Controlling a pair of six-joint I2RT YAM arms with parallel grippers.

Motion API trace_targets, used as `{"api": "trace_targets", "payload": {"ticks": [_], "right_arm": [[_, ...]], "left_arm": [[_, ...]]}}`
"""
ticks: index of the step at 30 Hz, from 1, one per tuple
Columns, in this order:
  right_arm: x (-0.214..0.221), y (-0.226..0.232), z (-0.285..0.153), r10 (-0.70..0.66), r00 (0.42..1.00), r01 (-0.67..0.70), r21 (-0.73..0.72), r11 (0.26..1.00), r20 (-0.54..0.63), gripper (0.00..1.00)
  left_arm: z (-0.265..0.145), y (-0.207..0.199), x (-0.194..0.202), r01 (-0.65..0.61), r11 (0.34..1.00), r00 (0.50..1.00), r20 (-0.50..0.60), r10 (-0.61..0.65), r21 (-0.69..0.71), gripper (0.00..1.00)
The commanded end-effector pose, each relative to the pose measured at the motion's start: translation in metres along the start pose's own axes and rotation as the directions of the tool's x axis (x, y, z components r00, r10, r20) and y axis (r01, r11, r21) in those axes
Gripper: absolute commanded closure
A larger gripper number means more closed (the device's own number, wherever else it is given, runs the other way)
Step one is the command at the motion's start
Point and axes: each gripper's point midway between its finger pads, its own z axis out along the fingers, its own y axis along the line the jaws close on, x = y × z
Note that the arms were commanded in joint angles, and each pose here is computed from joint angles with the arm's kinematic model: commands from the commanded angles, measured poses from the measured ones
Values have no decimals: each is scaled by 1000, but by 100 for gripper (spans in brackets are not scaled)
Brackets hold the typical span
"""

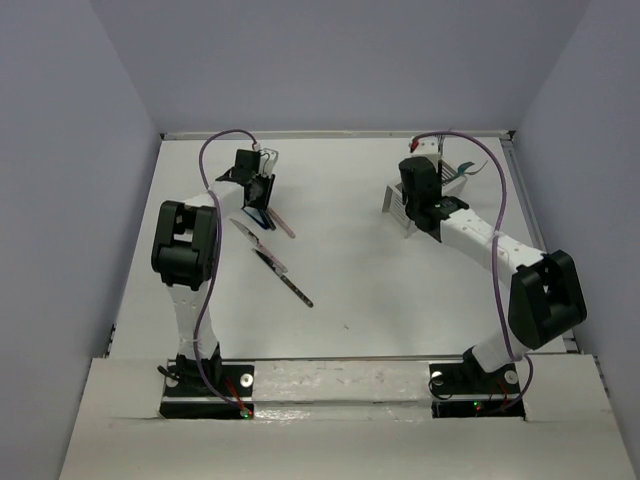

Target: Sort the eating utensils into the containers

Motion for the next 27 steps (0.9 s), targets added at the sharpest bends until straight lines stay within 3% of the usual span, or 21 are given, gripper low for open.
{"api": "trace_targets", "payload": {"ticks": [1,12,18,27], "right_arm": [[-11,4,-6,-4,1000,4,-2,1000,31,51],[-8,4,-2,-34,999,34,11,999,24,51],[-4,4,-1,-57,998,57,27,998,18,51],[-5,4,-4,-60,998,59,34,998,22,51]], "left_arm": [[-13,5,16,-20,1000,999,-35,20,-7,55],[-19,23,7,-4,1000,1000,-1,4,-30,55],[-16,12,-16,32,999,999,23,-33,42,66],[-10,5,11,42,996,999,-36,-39,73,66]]}}
